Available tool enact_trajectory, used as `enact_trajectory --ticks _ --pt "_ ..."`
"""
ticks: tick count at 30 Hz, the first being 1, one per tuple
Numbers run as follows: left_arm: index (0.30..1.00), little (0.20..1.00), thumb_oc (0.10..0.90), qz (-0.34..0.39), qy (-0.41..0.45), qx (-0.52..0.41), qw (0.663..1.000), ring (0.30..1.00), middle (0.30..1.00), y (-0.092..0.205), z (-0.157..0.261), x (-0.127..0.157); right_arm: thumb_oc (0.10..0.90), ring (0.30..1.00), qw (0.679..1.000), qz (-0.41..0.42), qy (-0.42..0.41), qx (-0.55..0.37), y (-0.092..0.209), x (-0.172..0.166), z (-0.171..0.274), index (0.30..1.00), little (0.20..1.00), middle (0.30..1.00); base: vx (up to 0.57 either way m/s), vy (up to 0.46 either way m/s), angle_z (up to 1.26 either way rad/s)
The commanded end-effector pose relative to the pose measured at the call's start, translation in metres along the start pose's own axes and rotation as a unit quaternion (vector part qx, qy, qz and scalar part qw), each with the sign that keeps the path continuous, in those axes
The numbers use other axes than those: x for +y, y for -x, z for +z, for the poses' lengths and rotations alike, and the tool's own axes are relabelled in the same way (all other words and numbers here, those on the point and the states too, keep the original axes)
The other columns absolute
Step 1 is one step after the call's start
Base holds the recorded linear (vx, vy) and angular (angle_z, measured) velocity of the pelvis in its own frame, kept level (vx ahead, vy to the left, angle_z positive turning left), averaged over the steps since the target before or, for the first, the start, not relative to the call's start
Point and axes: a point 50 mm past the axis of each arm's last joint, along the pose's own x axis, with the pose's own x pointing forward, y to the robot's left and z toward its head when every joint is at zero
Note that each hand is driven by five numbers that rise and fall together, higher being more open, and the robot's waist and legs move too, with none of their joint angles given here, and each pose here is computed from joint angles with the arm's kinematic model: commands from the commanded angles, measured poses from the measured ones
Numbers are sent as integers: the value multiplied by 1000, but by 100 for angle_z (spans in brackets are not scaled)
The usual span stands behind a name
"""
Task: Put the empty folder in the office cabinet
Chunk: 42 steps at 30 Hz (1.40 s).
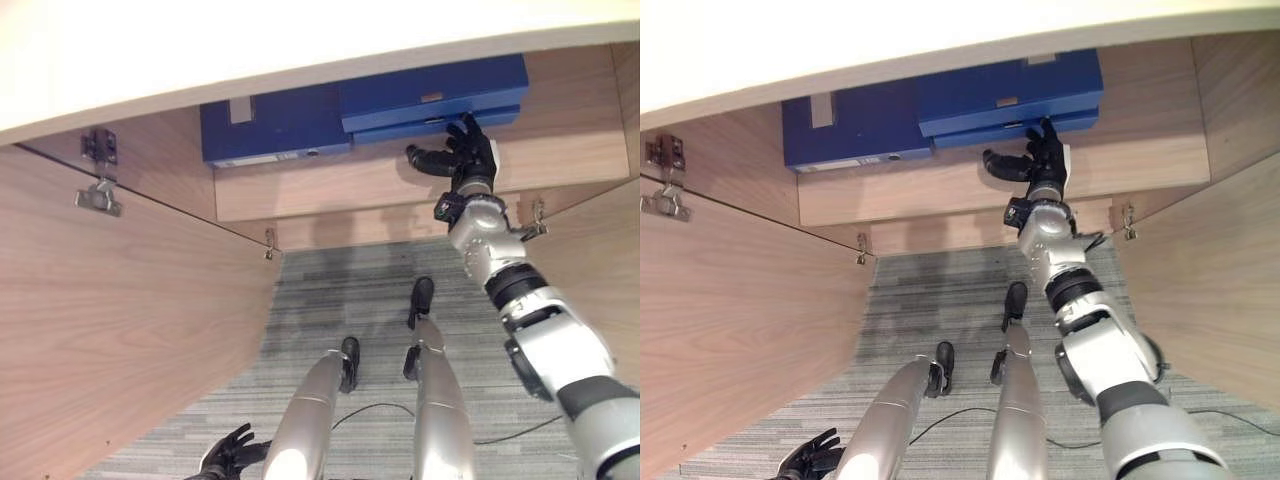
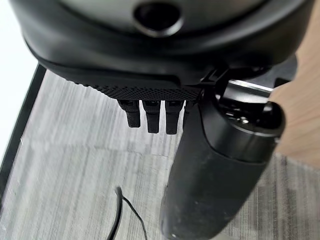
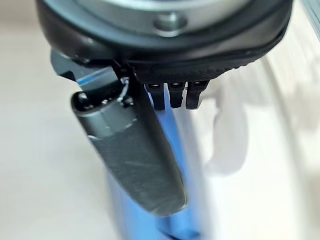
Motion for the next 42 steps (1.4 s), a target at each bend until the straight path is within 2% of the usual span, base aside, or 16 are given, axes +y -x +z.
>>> enact_trajectory --ticks 1,4,10,14,17,18,19,20,21,22,25,28,30,34,41,42 --pt "900 900 800 46 -33 69 996 900 900 21 -50 30 800 900 987 41 107 -111 -12 6 87 900 900 900 -14 -5 4" --pt "900 900 800 43 -40 70 996 900 900 22 -53 25 800 900 983 21 157 -92 -15 -8 81 900 900 900 -4 -5 1" --pt "900 900 800 34 -42 62 997 900 900 22 -52 21 800 900 983 7 168 -79 -16 -19 79 900 900 900 -2 -2 1" --pt "900 900 800 22 -41 57 997 900 900 21 -51 15 800 900 957 6 282 -66 -17 -30 81 900 900 900 -7 2 3" --pt "900 900 800 14 -40 52 998 900 900 22 -49 12 800 900 900 7 432 -61 -18 -36 87 900 900 900 -6 3 2" --pt "900 900 800 13 -36 46 998 900 900 22 -47 11 800 900 874 5 482 -62 -18 -38 91 900 900 900 -19 11 5" --pt "900 900 800 12 -31 40 999 900 900 22 -46 11 800 900 830 -1 554 -64 -19 -40 99 900 900 900 0 0 0" --pt "900 900 800 12 -31 40 999 900 900 22 -46 11 800 900 830 -1 555 -65 -19 -40 99 900 900 900 0 0 0" --pt "900 900 800 11 -25 31 999 900 900 22 -42 10 800 900 791 -18 608 -66 -19 -44 108 900 900 900 0 0 0" --pt "900 900 800 11 -25 31 999 900 900 22 -43 10 800 900 791 -18 608 -66 -20 -44 108 900 900 900 -26 13 3" --pt "900 900 800 -4 -2 2 1000 900 900 22 -32 0 800 900 730 -38 678 -79 -20 -40 123 900 900 900 -14 3 -3" --pt "900 900 800 -9 6 -11 1000 900 900 22 -27 -3 800 900 706 -49 700 -92 -20 -35 133 900 900 900 -52 -6 -1" --pt "900 900 800 2 16 -34 999 900 900 20 -13 3 800 900 670 -67 730 -116 -18 -31 152 900 900 900 -44 -3 -2" --pt "900 900 800 8 29 -44 999 900 900 20 -9 4 800 900 661 -68 737 -122 -17 -31 156 900 900 900 -9 1 -1" --pt "900 900 800 -11 51 -43 998 900 900 21 -12 -8 800 900 680 -30 721 -130 -15 -28 142 900 900 900 -25 0 2" --pt "900 900 800 -15 53 -46 997 900 900 19 -6 -11 800 900 655 -1 744 -130 -14 -23 123 900 900 900 -67 -5 -4"
